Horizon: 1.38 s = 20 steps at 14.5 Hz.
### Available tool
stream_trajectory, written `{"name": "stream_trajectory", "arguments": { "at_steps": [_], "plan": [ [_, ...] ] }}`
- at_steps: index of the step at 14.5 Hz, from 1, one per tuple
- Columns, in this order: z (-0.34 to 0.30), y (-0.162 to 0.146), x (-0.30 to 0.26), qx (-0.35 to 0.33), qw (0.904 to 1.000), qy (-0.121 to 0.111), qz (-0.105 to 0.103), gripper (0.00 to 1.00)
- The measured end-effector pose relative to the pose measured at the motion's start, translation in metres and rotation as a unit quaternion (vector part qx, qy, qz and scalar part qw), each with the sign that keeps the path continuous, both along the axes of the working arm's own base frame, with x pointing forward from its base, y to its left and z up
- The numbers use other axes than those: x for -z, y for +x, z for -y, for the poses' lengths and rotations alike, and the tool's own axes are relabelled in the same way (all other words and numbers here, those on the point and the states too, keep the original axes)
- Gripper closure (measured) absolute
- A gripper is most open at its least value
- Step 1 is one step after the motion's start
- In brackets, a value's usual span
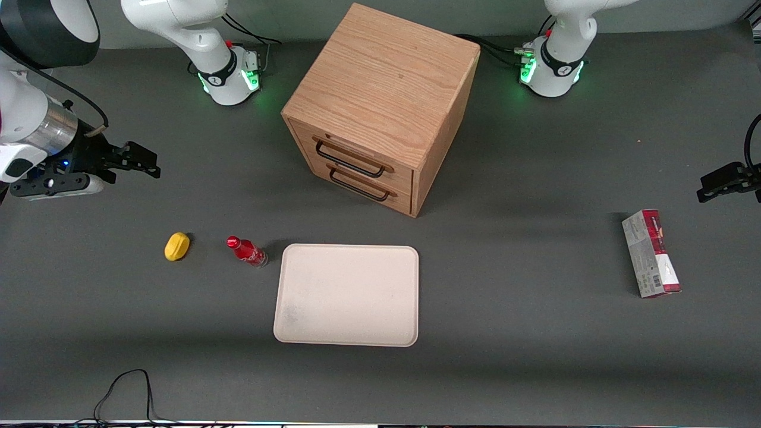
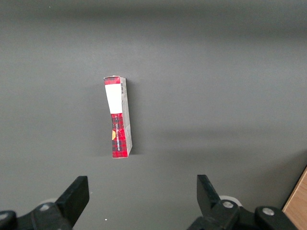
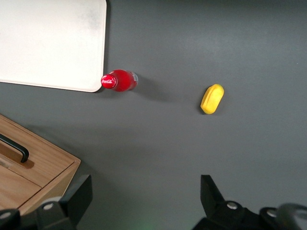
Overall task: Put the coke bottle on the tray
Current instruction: 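Move the open right gripper down toward the red Coca-Cola bottle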
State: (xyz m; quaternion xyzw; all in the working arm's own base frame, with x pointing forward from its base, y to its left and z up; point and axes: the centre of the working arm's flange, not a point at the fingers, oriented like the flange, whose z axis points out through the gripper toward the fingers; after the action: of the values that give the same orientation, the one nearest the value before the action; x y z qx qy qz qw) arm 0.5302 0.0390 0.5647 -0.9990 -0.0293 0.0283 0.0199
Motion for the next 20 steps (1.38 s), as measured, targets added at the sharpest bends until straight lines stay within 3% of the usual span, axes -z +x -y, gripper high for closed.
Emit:
{"name": "stream_trajectory", "arguments": {
  "at_steps": [10, 14, 16, 20],
  "plan": [
    [-0.024, 0.018, -0.015, 0.010, 0.9999, -0.003, 0.004, 0.00],
    [-0.105, 0.028, -0.010, 0.016, 0.9997, -0.013, -0.017, 0.00],
    [-0.110, 0.026, -0.007, 0.014, 0.9993, -0.017, -0.030, 0.00],
    [-0.100, 0.026, -0.009, 0.023, 0.9989, -0.019, -0.036, 0.00]
  ]
}}
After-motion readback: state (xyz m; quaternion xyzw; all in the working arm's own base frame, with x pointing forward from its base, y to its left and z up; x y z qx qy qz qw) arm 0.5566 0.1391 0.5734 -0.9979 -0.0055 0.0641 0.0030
